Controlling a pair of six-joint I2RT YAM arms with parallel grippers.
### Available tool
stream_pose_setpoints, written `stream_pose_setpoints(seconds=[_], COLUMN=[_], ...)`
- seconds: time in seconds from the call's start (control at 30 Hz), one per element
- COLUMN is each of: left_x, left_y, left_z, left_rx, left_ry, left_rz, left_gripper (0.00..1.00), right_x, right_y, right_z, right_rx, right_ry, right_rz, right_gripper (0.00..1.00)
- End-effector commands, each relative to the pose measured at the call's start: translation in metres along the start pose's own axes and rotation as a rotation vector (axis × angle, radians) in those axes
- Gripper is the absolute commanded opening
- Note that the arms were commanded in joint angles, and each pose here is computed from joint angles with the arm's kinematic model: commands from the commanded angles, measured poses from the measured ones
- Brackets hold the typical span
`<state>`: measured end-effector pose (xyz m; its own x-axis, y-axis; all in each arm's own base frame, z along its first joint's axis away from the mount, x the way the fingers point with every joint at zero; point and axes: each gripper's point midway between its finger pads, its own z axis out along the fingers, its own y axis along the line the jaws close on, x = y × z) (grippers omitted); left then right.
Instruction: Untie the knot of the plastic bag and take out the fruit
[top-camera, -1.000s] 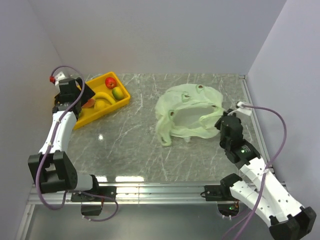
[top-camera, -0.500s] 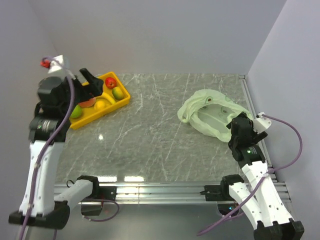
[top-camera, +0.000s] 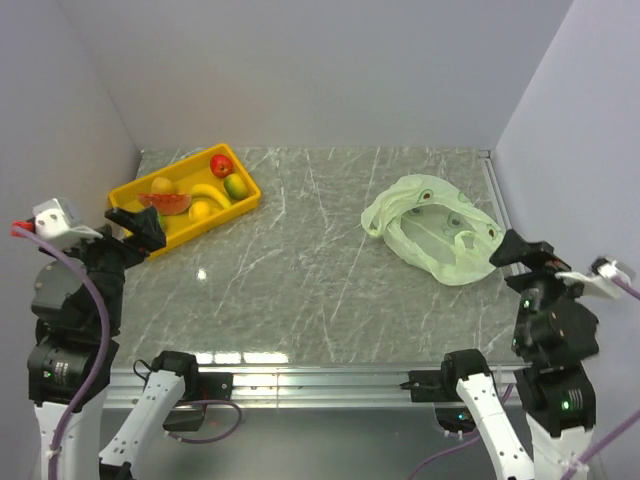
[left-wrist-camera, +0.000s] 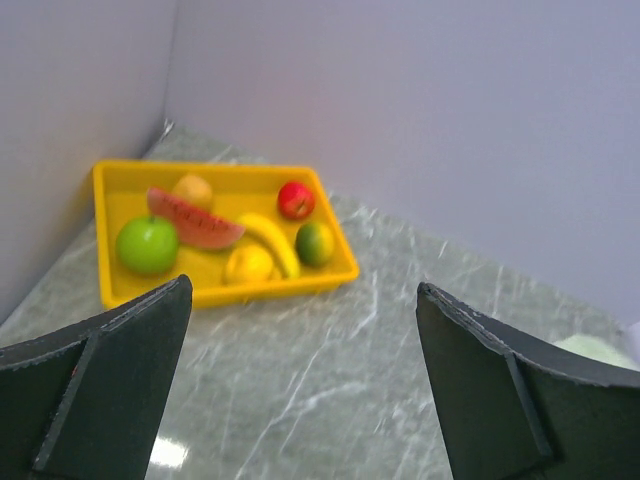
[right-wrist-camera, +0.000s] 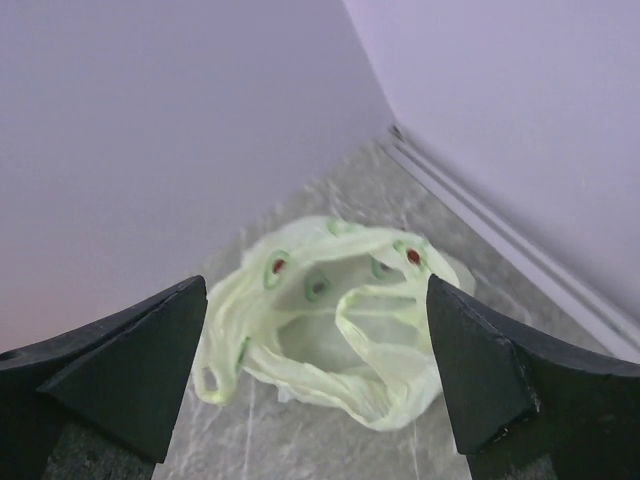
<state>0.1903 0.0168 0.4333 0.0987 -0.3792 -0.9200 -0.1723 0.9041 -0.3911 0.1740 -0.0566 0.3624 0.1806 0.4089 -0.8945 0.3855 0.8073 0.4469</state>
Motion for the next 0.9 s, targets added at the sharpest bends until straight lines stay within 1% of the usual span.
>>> stream_pose_setpoints(seconds=[0.0, 0.03, 0.07, 0.1, 0.13, 0.2, 0.23, 0.3, 0.47, 0.67, 0.87], left_x=[0.027, 0.026, 0.040, 0.044, 0.042, 0.051, 0.049, 0.053, 0.050, 0.053, 0.047], left_y=[0.019, 0.021, 0.024, 0.026, 0.029, 0.038, 0.040, 0.044, 0.058, 0.070, 0.073], left_z=[-0.001, -0.010, -0.009, -0.011, -0.021, -0.022, -0.029, -0.032, -0.046, -0.052, -0.056], left_rx=[-0.051, -0.036, -0.031, -0.026, -0.011, -0.033, -0.029, -0.030, -0.062, -0.114, -0.128], left_ry=[0.018, -0.008, 0.008, 0.004, -0.025, -0.030, -0.053, -0.055, -0.104, -0.111, -0.137], left_rz=[-0.004, -0.019, -0.010, -0.006, -0.013, -0.007, -0.016, -0.009, -0.015, -0.041, -0.053], left_gripper=[0.99, 0.99, 0.99, 0.99, 0.99, 0.99, 0.99, 0.99, 0.99, 0.99, 0.99], right_x=[-0.024, -0.029, -0.021, -0.019, -0.019, -0.007, -0.005, 0.004, 0.016, 0.022, 0.029], right_y=[0.016, 0.014, 0.015, 0.013, 0.009, 0.003, 0.001, -0.001, -0.002, 0.000, 0.008], right_z=[-0.020, -0.030, -0.032, -0.035, -0.042, -0.047, -0.049, -0.051, -0.050, -0.045, -0.039], right_rx=[-0.161, -0.194, -0.222, -0.236, -0.251, -0.263, -0.267, -0.277, -0.288, -0.296, -0.320], right_ry=[-0.082, -0.117, -0.111, -0.117, -0.137, -0.134, -0.134, -0.125, -0.094, -0.090, -0.068], right_rz=[-0.070, -0.085, -0.102, -0.106, -0.100, -0.095, -0.093, -0.087, -0.084, -0.073, -0.064], right_gripper=[0.97, 0.97, 0.98, 0.98, 0.98, 0.98, 0.98, 0.98, 0.99, 0.99, 1.00])
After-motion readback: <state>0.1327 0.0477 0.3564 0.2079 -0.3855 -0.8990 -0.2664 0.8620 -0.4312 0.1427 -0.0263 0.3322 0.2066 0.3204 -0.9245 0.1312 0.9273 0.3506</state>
